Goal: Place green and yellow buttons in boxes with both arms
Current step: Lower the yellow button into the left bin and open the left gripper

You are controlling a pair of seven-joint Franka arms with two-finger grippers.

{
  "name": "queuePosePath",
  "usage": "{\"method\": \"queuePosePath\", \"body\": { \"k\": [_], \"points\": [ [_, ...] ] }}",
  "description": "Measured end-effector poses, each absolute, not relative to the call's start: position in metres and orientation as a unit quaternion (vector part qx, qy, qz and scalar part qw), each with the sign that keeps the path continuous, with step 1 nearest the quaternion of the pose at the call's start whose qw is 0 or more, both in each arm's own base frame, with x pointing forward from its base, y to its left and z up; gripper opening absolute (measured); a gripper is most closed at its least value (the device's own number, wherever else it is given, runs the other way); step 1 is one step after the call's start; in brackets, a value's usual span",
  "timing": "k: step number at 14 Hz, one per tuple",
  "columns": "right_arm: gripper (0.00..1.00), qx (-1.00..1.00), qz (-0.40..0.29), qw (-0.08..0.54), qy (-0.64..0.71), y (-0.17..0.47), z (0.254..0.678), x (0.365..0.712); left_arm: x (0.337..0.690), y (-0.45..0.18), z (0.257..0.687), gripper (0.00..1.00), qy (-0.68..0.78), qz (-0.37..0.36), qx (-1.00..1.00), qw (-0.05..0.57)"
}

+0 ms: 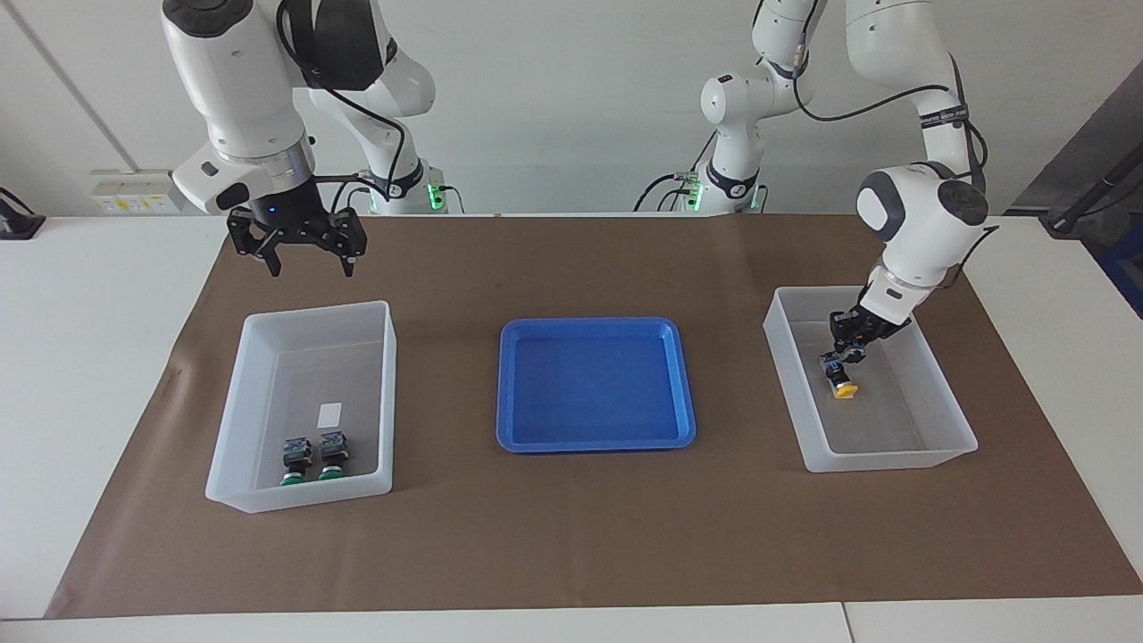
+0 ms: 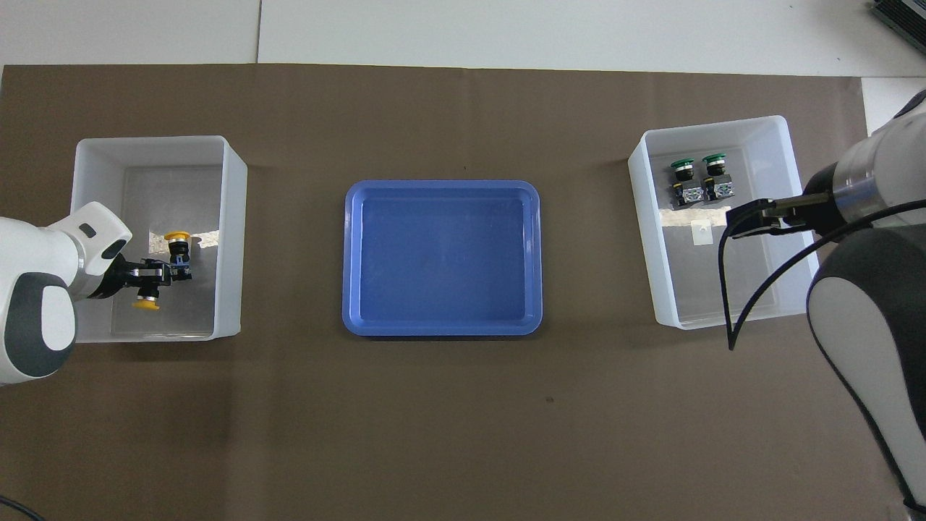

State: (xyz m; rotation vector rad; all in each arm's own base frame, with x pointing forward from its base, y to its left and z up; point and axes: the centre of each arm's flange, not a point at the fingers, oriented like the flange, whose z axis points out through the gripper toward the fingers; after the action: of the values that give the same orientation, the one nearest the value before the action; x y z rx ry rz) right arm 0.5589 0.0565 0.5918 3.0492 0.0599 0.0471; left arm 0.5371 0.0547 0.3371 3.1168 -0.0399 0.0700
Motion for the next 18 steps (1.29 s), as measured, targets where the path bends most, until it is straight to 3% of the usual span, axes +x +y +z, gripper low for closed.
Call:
{"method": "queuePosePath", "body": {
  "k": [2,3,6,8,13,18],
  "points": [
    [1.0,0.999,0.016,0.047,0.019,0.056,0.593,0.553,0.537,0.061,0.335,0.36,-0.015,0.024,1.0,0.012],
    [1.0,0.999,0.016,0.046,0.019,0.056,0.594,0.552,0.537,0.062,0.336,0.44,-0.016,0.027,0.999,0.011],
    [1.0,0.999,0.015,0.041,0.017,0.056,0.598,0.545,0.549,0.058,0.353,0.8,-0.024,0.046,0.999,0.009],
    [1.0,0.999,0.016,0.041,0.015,0.054,0.6,0.543,0.562,0.054,0.377,0.99,-0.03,0.047,0.998,0.01],
    [1.0,0.999,0.015,0.041,0.013,0.051,0.599,0.543,0.589,0.022,0.481,1.0,-0.066,0.031,0.997,0.002],
    [1.0,0.999,0.015,0.041,0.003,0.041,0.599,0.544,0.564,-0.015,0.532,1.0,-0.059,0.006,0.998,-0.003]
  ]
}}
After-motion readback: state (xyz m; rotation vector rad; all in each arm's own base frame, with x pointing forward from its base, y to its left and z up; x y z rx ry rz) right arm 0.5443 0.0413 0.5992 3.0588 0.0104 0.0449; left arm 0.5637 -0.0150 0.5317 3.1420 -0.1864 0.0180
